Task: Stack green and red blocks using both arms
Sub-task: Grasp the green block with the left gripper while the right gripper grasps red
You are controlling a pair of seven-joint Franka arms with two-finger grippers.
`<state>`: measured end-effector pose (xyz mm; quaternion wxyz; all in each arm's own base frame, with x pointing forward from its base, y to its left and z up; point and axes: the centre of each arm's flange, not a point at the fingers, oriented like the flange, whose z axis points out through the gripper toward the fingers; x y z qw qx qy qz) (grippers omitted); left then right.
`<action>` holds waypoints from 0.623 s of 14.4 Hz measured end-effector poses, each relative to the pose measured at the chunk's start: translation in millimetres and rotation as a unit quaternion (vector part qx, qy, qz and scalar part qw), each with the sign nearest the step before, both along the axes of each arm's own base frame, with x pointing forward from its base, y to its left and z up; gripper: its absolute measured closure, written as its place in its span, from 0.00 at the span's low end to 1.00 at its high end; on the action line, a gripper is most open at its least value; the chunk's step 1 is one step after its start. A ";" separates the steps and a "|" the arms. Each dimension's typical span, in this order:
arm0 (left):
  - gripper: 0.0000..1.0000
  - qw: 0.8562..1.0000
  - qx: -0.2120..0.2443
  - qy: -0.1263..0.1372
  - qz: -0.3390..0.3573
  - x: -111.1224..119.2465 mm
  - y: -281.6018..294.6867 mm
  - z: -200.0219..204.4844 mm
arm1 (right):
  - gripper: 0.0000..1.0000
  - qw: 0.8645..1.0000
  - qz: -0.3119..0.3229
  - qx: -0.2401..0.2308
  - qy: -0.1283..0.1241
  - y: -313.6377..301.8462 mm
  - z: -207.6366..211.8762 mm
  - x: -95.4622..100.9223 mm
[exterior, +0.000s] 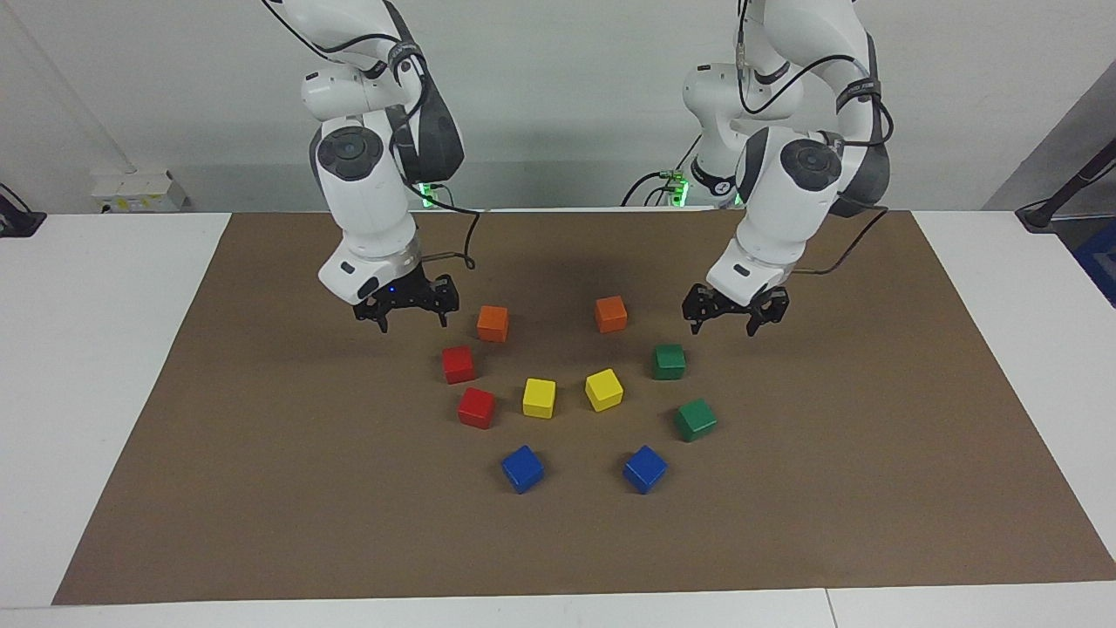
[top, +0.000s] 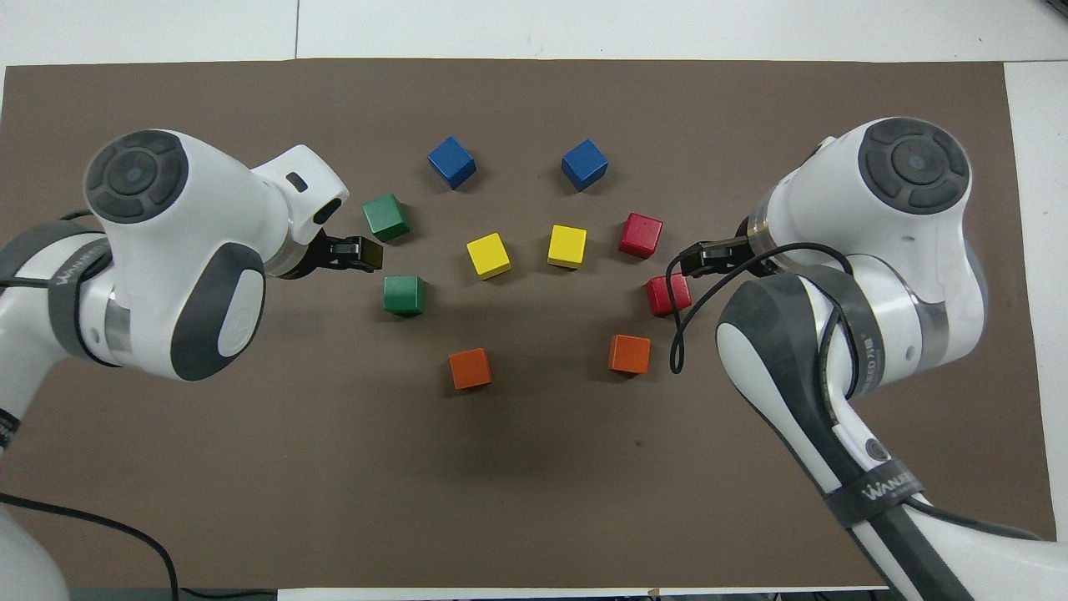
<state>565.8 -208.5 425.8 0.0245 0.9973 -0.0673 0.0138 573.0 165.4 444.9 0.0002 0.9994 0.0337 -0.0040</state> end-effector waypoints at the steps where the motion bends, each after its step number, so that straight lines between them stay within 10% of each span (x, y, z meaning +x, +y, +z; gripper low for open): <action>1: 0.00 1.000 -0.001 -0.001 -0.006 0.0 -8.1 -9.9 | 0.00 1.000 -0.001 0.000 0.001 6.4 -2.1 -1.3; 9: 0.00 1.000 0.000 0.016 -0.005 -5.0 -32.0 -78.1 | 0.00 0.999 0.010 0.010 -0.029 51.1 -54.5 6.2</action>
